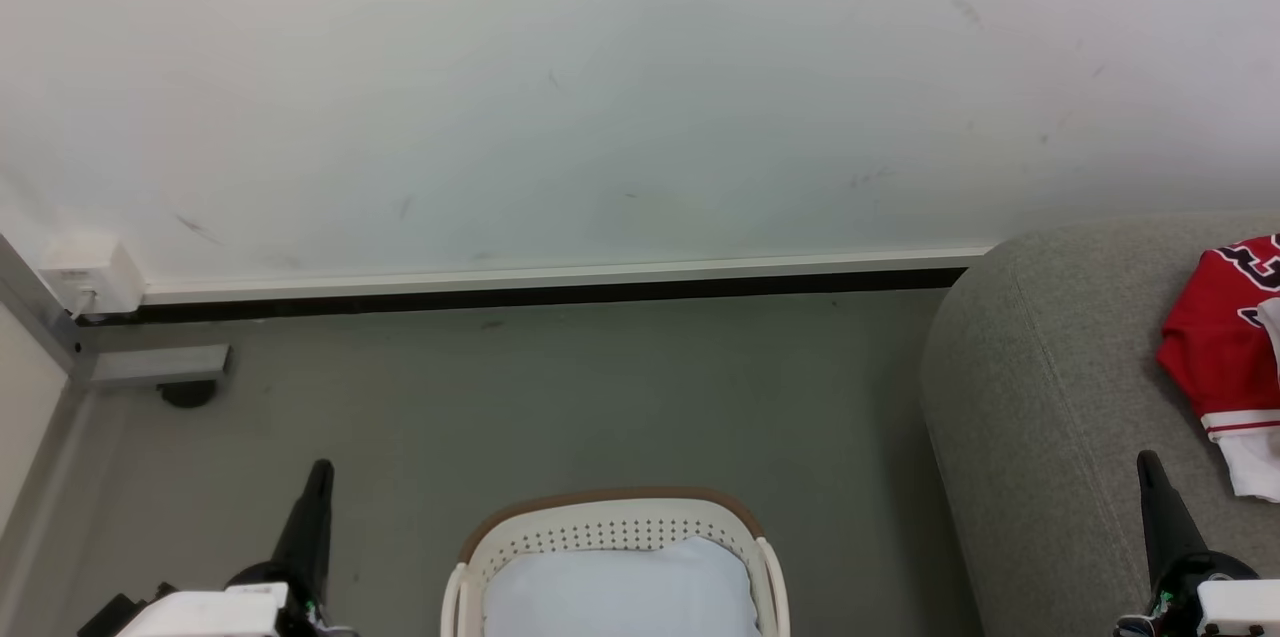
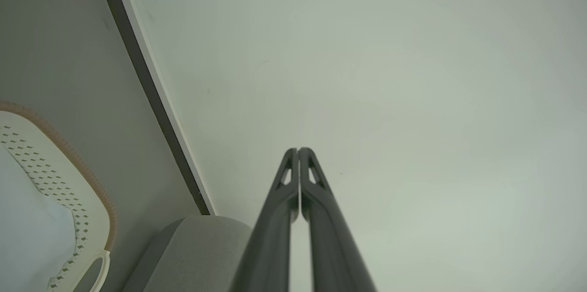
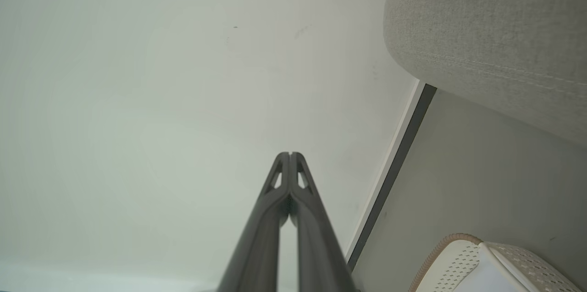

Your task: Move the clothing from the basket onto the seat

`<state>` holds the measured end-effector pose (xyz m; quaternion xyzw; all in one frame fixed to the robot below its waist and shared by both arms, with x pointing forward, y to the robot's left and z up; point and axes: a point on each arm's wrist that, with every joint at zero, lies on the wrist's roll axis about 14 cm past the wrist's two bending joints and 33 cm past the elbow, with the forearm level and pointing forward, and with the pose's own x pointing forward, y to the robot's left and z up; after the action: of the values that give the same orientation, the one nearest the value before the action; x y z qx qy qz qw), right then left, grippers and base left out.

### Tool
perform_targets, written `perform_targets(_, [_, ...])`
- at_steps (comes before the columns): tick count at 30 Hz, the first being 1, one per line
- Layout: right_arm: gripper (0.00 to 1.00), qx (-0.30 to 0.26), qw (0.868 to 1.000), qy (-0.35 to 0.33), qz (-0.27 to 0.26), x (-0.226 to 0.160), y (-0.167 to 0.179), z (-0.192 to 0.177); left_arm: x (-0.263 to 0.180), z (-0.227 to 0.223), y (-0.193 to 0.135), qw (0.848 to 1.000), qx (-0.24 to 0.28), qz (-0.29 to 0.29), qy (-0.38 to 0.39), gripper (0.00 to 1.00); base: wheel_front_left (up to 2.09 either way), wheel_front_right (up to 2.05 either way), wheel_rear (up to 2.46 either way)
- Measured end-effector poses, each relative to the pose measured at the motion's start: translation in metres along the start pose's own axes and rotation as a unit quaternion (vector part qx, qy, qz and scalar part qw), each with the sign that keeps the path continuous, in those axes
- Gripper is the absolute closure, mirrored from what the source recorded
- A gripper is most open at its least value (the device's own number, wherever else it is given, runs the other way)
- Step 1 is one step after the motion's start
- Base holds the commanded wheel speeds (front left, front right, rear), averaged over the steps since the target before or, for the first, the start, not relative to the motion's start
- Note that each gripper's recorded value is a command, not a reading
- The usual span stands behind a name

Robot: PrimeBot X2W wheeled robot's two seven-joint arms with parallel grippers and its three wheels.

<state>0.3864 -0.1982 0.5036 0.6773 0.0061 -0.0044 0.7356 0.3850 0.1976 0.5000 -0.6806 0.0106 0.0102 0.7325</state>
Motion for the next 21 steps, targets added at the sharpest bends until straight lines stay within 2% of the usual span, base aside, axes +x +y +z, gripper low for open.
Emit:
perform_targets(12, [1.0,0.041,0.999,-0.001,0.003,0.0009,0.0006,0.0017,0.0025,0.0016,-0.0033,0.999,-0.037,-0.008,0.0,1.0,0.0,0.0,0.0])
perform_targets(21, [1.0,0.042,0.999,-0.001,0.003,0.0009,0.0006,0.0018,0.0026,0.0016,-0.0035,0.999,-0.037,-0.008,0.0,1.0,0.0,0.0,0.0])
